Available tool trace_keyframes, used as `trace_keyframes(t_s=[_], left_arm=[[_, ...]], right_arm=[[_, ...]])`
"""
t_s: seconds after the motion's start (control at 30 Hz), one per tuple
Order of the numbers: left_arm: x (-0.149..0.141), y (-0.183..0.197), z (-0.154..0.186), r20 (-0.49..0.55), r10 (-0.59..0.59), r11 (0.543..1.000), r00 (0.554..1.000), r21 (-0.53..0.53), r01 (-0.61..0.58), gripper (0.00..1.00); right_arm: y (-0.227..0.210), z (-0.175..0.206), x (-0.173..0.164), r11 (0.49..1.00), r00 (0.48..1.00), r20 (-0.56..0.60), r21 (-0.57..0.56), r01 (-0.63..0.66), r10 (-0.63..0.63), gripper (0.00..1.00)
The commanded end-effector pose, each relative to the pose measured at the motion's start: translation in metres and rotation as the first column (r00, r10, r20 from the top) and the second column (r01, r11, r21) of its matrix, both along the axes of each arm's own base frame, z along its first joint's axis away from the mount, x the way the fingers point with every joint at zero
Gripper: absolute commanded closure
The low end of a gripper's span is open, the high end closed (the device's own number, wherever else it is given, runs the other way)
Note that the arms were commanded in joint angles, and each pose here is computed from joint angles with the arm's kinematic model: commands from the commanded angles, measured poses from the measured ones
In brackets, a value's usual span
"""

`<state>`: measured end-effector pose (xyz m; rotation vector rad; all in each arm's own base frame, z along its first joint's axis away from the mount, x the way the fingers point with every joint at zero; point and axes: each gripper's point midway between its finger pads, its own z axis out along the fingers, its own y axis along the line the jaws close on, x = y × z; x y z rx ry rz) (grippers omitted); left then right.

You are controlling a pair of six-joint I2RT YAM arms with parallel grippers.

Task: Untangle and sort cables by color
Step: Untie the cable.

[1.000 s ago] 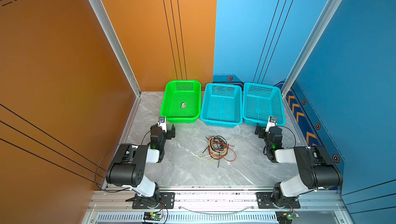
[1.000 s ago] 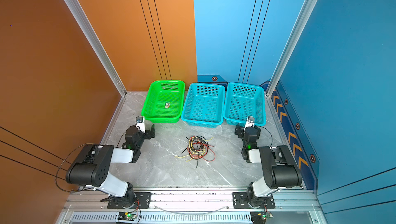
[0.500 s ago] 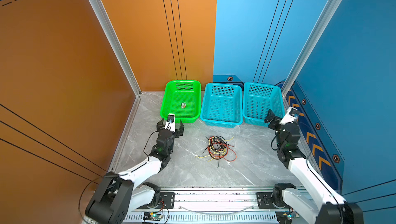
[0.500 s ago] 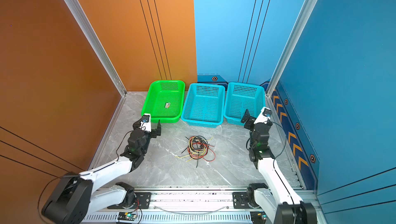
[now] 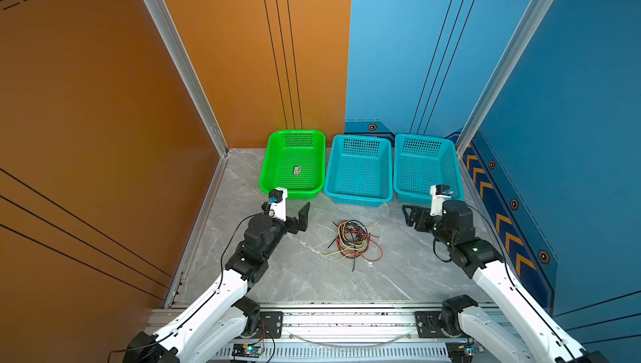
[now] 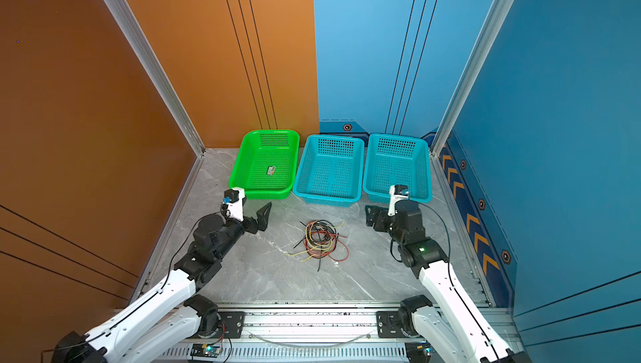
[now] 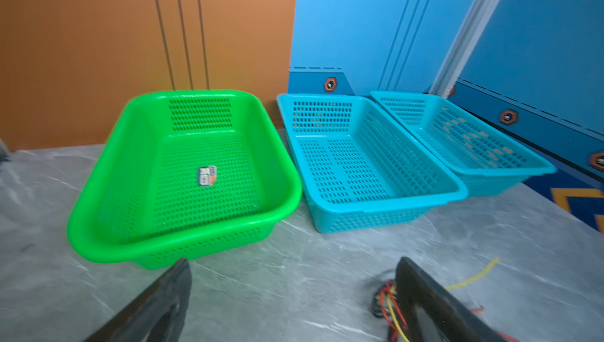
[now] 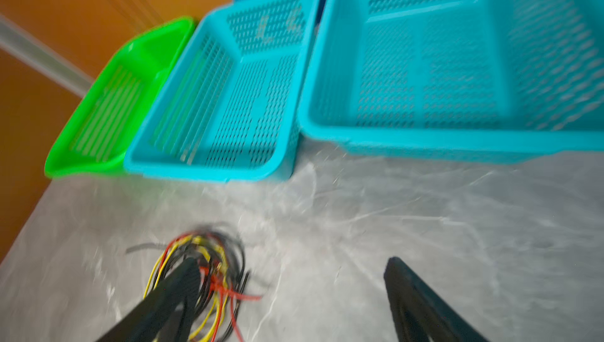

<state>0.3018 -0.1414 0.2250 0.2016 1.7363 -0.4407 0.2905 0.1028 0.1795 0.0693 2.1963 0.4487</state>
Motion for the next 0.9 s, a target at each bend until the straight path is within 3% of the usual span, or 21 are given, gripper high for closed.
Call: trace_keyframes(t_s=[0.0,0.23,0.43,0.63,0.87], left_arm=[[-0.007,-0.016,-0.017,-0.105,-0.061,0.996,0.993,-0.071,0.054,0.02],[-0.019,-0.058,-0.050,-0.173,-0.146,0.979,0.974,0.117,0.168,0.02],[-0.025,-0.100,-0.075,-0.243,-0.229,0.937,0.943,0.208,0.281,0.02],[-0.025,-0.127,-0.095,-0.287,-0.250,0.907,0.925,0.264,0.327,0.02],[-0.021,-0.146,-0.105,-0.304,-0.266,0.903,0.915,0.255,0.347,0.02]], right_arm=[[0.027,-0.024,-0.011,0.998,0.988,-0.139,0.009,-0.060,0.061,0.18],[0.083,-0.052,-0.001,0.987,0.963,-0.222,0.070,-0.144,0.156,0.37],[0.098,-0.065,0.007,0.989,0.963,-0.227,0.050,-0.139,0.147,0.46],[0.097,-0.079,0.015,0.993,0.967,-0.224,0.029,-0.115,0.119,0.61],[0.100,-0.087,0.029,0.995,0.976,-0.195,0.040,-0.095,0.101,0.74]])
